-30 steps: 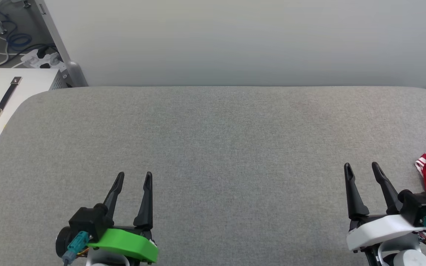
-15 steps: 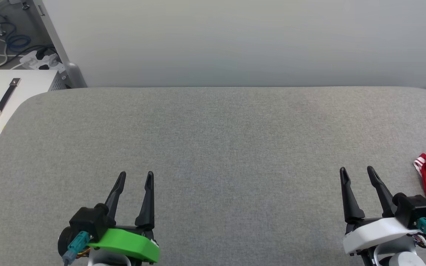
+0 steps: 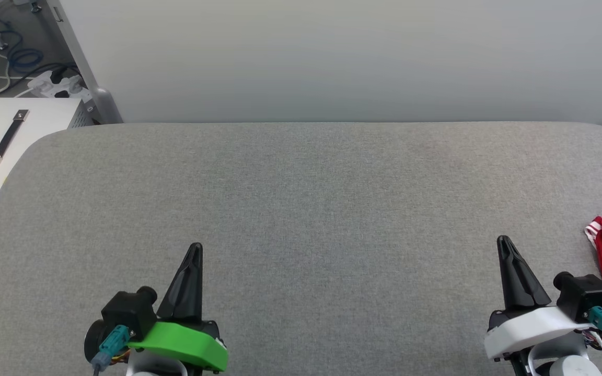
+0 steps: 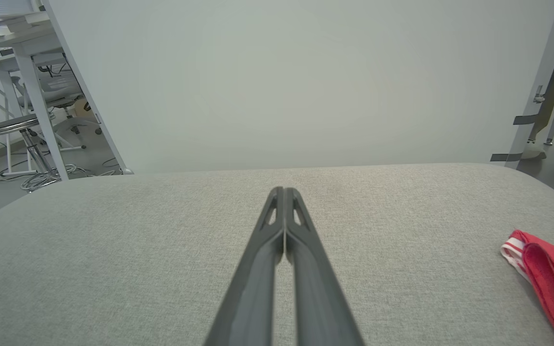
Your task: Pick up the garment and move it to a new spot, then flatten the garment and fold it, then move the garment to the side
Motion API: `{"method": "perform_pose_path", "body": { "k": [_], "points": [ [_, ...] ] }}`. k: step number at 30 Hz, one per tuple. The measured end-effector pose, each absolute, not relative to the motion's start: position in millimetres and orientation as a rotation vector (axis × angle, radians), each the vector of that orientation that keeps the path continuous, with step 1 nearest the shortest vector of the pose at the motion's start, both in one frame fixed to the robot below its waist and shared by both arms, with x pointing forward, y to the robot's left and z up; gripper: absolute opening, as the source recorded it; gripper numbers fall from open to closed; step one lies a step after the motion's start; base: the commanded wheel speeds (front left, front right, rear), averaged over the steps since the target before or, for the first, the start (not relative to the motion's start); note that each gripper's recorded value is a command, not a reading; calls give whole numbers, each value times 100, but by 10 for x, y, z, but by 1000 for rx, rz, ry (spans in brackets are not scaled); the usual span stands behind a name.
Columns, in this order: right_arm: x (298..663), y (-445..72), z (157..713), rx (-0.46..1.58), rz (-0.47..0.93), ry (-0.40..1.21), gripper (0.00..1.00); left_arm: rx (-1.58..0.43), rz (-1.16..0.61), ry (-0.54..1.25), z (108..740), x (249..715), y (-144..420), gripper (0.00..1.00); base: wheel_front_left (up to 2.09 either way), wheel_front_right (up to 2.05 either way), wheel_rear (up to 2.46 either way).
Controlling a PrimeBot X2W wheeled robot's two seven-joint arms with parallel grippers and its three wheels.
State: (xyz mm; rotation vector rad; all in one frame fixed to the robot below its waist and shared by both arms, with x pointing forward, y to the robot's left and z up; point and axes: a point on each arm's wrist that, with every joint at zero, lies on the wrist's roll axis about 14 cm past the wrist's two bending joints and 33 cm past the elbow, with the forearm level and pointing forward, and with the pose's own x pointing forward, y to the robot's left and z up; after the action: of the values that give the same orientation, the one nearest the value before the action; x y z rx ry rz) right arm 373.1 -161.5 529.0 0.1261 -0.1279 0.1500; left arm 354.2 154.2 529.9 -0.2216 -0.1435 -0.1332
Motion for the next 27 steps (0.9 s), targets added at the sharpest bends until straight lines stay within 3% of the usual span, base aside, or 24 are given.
{"method": "perform_pose_path", "body": {
  "k": [27],
  "points": [
    [3738, -1607, 5290, 82, 152, -99, 0, -156, -111, -105, 5272, 3580, 1588, 0, 0, 0, 0]
  ]
}}
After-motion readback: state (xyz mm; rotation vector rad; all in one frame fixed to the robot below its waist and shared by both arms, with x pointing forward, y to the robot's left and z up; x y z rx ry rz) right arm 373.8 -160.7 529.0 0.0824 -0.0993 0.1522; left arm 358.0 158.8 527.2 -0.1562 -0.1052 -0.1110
